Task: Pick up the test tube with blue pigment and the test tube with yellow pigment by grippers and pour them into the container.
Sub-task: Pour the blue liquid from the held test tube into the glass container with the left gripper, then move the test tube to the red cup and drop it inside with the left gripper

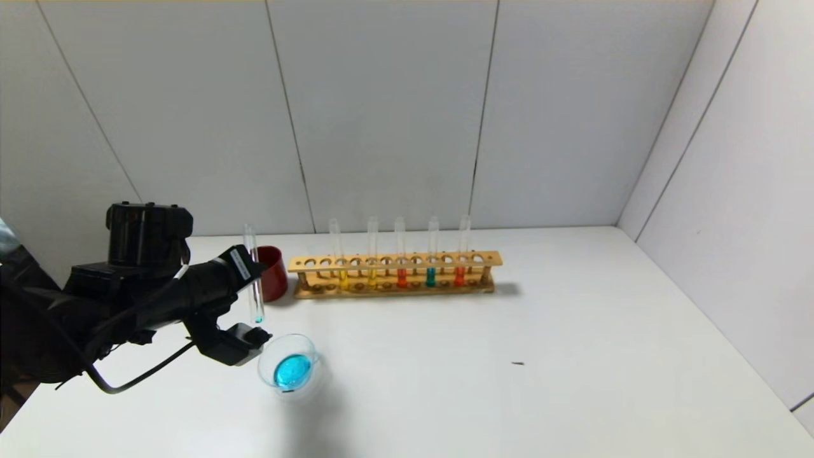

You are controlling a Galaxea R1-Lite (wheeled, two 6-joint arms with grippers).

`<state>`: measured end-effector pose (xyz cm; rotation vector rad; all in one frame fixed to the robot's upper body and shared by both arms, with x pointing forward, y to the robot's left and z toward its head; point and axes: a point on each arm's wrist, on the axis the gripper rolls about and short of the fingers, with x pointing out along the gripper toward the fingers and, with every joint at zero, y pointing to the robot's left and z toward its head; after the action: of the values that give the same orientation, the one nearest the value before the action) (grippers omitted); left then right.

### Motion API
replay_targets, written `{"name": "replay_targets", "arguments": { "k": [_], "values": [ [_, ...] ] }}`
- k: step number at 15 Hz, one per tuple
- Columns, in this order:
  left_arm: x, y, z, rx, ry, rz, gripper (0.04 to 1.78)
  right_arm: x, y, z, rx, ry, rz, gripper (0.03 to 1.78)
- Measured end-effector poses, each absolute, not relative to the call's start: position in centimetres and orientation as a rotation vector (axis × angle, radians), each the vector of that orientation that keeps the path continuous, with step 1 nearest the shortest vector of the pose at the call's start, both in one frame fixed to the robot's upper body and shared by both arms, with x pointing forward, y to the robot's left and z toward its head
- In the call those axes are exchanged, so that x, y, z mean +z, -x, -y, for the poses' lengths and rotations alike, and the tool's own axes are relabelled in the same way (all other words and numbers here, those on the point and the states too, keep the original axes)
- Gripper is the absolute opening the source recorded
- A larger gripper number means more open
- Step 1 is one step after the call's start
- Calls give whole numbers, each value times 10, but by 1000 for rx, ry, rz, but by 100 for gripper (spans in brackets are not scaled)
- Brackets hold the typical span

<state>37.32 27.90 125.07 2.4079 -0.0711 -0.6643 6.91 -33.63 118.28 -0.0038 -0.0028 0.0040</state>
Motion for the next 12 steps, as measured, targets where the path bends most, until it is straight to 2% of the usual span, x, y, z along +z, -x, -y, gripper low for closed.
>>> {"name": "replay_targets", "arguments": {
  "k": [8, 10, 12],
  "values": [
    [1257, -363, -281, -583, -2355, 70, 30, 1183, -69, 336, 4, 4, 3, 175],
    [1262, -362, -282, -523, -2193, 40, 30, 1183, -69, 336, 4, 4, 3, 175],
    [1272, -364, -281, -415, -1915, 18, 30, 1183, -69, 336, 4, 4, 3, 175]
  ]
}}
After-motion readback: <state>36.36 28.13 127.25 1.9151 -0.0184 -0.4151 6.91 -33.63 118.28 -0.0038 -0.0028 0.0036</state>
